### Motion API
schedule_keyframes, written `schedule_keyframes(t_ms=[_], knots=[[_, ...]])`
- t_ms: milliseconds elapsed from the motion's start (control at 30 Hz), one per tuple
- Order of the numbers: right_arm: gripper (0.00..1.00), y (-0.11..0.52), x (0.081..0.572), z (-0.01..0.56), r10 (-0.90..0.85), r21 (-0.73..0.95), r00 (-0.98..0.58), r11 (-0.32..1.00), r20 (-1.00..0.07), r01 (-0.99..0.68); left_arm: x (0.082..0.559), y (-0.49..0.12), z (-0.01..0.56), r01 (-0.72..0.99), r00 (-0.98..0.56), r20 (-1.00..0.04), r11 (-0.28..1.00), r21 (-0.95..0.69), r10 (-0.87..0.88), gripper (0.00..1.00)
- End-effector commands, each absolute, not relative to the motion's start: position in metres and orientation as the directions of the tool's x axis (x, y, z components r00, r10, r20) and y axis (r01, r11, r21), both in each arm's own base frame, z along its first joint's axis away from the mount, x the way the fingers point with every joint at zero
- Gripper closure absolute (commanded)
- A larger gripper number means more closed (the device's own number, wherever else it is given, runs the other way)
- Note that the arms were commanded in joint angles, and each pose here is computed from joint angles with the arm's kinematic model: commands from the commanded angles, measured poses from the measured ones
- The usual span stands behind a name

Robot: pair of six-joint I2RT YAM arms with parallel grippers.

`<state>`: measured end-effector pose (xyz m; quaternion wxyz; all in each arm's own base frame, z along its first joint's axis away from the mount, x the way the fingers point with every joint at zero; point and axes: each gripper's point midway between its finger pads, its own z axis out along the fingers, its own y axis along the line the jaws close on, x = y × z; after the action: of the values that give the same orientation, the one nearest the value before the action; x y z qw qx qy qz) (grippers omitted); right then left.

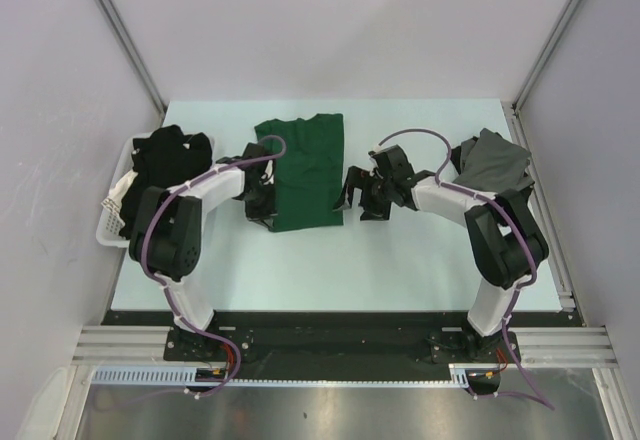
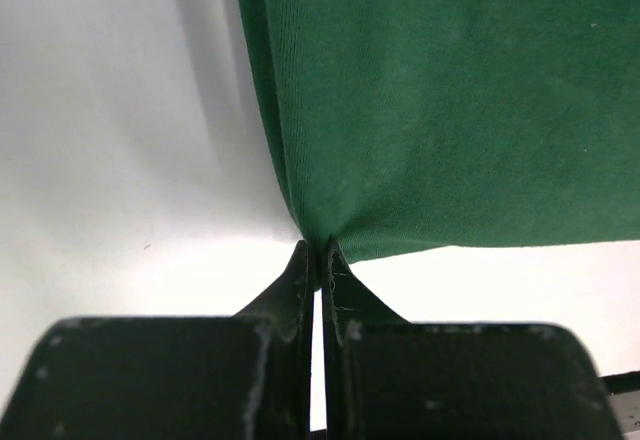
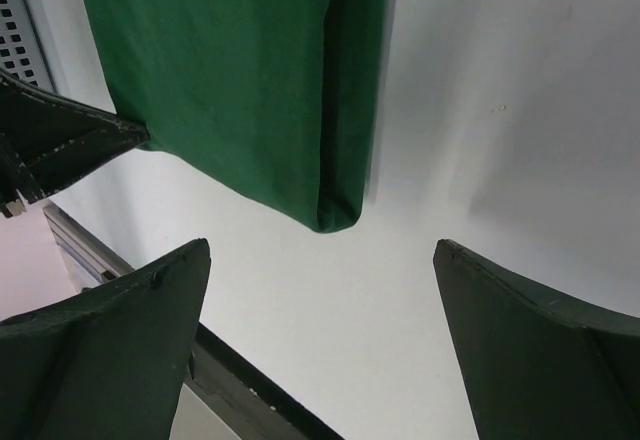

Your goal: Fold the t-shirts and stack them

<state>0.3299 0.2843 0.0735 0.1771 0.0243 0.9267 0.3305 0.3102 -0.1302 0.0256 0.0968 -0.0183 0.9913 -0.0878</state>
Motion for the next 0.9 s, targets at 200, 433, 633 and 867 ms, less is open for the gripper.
schedule_keyframes(t_ms=[200,433,633,867], knots=[[0.00,0.311,0.335,0.059,0.167,0.654,-0.930,0.750,-0.329,-0.097,0.317,-0.126,0.060,0.020,-0.968,-0.251,0.988,-0.151,-0.019,1.00],[0.03,0.321,0.315,0.040,0.162,0.664,-0.944,0.744,-0.288,-0.075,0.317,-0.125,0.059,0.027,-0.969,-0.245,0.989,-0.144,-0.009,1.00],[0.16,0.322,0.316,0.038,0.161,0.674,-0.938,0.732,-0.307,-0.095,0.318,-0.122,0.062,0.036,-0.967,-0.254,0.991,-0.126,0.002,1.00],[0.40,0.320,0.315,0.037,0.156,0.670,-0.941,0.737,-0.301,-0.093,0.319,-0.125,0.061,0.036,-0.967,-0.253,0.989,-0.140,0.000,1.00]])
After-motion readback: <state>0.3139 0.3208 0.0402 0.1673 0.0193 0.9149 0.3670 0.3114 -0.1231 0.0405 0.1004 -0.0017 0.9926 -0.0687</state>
